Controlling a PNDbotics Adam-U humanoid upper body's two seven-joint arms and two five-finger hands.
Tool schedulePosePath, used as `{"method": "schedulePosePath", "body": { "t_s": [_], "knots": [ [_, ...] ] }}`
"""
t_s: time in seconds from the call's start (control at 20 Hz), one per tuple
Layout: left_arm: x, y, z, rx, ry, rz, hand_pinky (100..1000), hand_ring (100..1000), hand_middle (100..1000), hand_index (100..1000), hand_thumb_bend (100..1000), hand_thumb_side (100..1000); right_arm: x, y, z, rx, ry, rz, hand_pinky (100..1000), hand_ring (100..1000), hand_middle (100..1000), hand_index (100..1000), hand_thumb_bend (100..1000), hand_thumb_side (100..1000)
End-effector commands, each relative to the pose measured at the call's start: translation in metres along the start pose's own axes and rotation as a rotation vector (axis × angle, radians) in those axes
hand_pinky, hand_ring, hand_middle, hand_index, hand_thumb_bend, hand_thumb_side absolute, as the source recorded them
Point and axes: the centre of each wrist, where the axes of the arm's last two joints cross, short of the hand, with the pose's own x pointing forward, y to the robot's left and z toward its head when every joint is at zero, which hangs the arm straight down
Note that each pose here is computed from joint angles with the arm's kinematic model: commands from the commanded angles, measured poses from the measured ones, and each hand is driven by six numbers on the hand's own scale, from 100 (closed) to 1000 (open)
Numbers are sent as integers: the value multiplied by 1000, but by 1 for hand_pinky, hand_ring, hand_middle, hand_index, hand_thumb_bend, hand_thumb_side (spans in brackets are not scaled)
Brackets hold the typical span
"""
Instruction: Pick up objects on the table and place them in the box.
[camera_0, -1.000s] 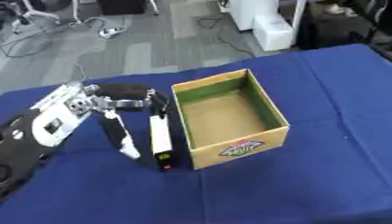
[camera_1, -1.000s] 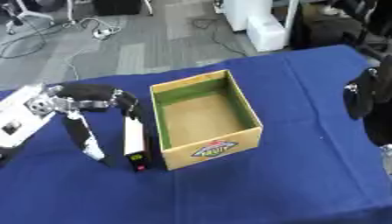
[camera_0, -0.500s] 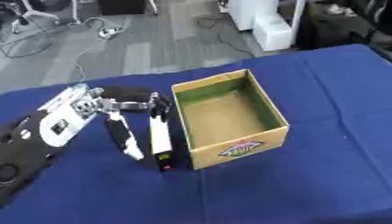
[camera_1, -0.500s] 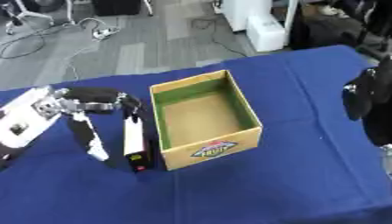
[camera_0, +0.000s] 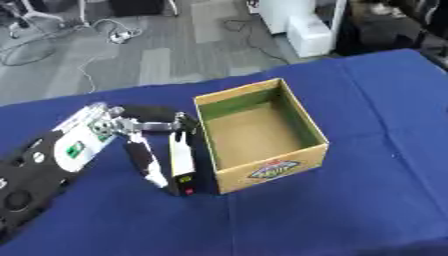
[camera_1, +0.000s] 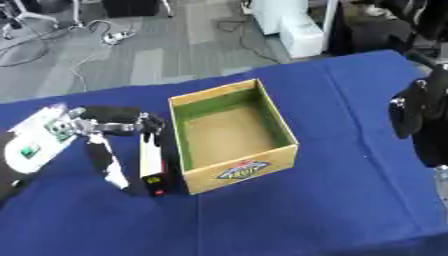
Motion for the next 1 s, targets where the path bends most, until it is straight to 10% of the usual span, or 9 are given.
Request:
{"method": "schedulePosePath", "body": {
  "t_s": [0.05, 1.0],
  "knots": [
    [-2, 6, 3, -356, -251, -253, 545, 659, 747, 827, 680, 461, 6, -3, -8, 65, -28, 31, 193, 335, 389, 473, 100, 1000],
    [-1, 12, -6, -396, -229, -299, 749, 781, 851, 878, 665, 365, 5, -3, -10, 74, -29, 25, 193, 336, 389, 474, 100, 1000]
  ]
}}
